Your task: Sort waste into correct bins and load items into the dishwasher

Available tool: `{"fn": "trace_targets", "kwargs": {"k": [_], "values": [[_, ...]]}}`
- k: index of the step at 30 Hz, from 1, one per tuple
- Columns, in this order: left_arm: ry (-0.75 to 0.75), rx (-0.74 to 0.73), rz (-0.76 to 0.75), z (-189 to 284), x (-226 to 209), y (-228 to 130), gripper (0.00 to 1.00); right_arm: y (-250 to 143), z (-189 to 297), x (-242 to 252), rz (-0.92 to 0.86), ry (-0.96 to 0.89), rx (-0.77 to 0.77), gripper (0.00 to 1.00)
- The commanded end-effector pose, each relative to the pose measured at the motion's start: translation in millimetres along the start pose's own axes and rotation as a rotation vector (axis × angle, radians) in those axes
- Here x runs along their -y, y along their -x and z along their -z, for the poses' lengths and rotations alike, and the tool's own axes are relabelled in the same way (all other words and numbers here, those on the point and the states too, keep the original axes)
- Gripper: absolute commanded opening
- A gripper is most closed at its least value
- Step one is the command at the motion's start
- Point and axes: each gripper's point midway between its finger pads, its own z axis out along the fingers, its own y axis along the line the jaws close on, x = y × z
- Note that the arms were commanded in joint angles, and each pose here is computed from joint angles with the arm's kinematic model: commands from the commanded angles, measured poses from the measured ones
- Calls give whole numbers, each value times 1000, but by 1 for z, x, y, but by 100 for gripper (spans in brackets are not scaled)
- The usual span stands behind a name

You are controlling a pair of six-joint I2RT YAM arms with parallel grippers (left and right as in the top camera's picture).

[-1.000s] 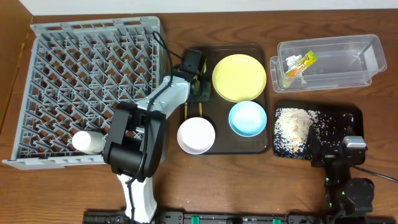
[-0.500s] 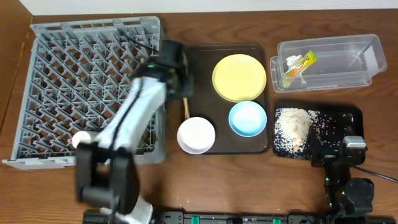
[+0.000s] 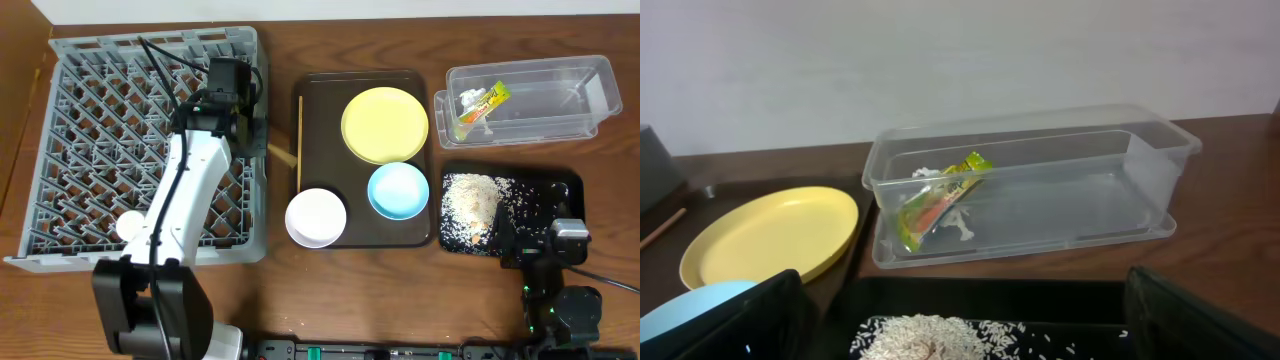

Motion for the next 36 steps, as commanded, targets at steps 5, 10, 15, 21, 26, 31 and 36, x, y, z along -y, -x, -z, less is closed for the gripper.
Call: {"fn": "trace_targets", "kwargs": {"k": [5,10,15,21,26,31,36], "values": [[-20,-41,-36,-9,3,-9,8,-1,0,2,13,-8,-1,99],[-90,-45,0,-7,16,-10,8,-1,0,2,13,-8,-1,99],[-171,-44,9,-2,30,-10,13,-1,0,2,13,-8,-1,99],[-194,-51,9,-4,34,-12,25,-1,0,2,13,-8,-1,99],[-158,-128,157,-4,29,-28,40,-1,0,2,13,-8,-1,99],[-49,-148,355,-5,12,-33,35,-1,0,2,13,-8,-1,99],[-42,-164,433,-5,13,-36,31,-1,0,2,13,-8,-1,99]]}}
